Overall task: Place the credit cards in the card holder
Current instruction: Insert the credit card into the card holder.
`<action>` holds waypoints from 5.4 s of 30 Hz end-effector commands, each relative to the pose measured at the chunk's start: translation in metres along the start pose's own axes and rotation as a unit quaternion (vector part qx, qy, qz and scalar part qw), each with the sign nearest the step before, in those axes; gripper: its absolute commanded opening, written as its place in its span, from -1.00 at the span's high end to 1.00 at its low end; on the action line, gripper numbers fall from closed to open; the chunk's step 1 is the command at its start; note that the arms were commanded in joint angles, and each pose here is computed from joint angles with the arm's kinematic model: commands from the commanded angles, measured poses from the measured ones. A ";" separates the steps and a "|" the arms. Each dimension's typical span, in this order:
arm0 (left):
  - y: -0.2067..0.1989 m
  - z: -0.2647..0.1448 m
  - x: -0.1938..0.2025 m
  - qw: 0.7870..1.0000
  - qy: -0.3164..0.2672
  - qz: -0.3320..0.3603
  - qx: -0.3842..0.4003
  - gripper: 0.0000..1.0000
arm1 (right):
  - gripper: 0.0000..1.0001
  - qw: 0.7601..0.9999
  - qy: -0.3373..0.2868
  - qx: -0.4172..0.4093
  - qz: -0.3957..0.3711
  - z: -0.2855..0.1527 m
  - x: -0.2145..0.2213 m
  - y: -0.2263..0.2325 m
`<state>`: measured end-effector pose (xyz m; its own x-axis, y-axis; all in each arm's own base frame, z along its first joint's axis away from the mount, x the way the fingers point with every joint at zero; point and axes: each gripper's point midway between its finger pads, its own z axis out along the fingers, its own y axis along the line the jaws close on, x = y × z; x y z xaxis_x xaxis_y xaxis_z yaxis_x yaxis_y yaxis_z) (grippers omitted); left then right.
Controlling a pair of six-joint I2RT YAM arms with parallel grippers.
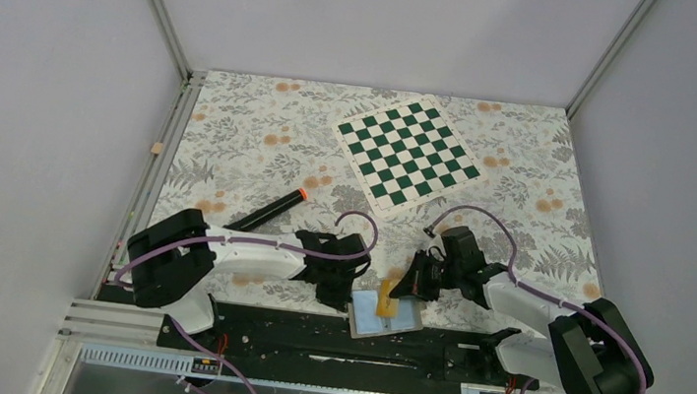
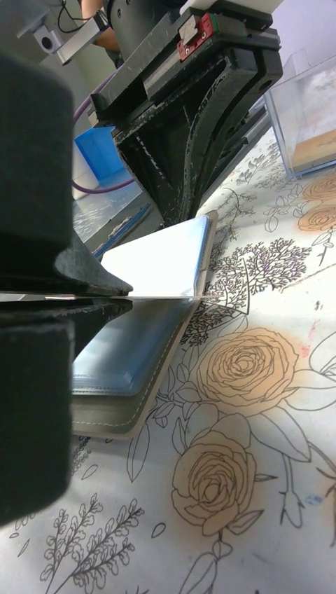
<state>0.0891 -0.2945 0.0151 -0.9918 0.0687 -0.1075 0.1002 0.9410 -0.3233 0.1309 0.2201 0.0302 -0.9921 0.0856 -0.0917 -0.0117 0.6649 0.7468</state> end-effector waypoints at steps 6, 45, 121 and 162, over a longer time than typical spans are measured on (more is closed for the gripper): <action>0.001 0.008 -0.002 1.000 -0.004 0.012 -0.021 1.00 | 1.00 1.000 0.018 0.017 0.007 -0.001 0.016 -0.015; 0.000 0.011 -0.002 0.999 0.002 0.025 -0.032 1.00 | 1.00 0.997 0.060 0.018 0.045 -0.005 0.042 -0.023; -0.053 0.001 -0.019 0.998 0.008 0.050 0.042 1.00 | -0.70 0.968 0.072 0.218 -0.098 -0.026 0.024 -0.009; -0.052 -0.013 -0.045 0.996 -0.026 0.076 -0.031 0.97 | 0.16 0.990 0.078 0.106 -0.040 0.030 0.016 0.030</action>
<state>0.1059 -0.3264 0.0174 -0.9774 0.1990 -0.0711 0.2100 0.9521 -0.2223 0.0909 0.2359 0.0181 -0.9923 -0.0933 0.0813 -0.0365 0.8484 0.5282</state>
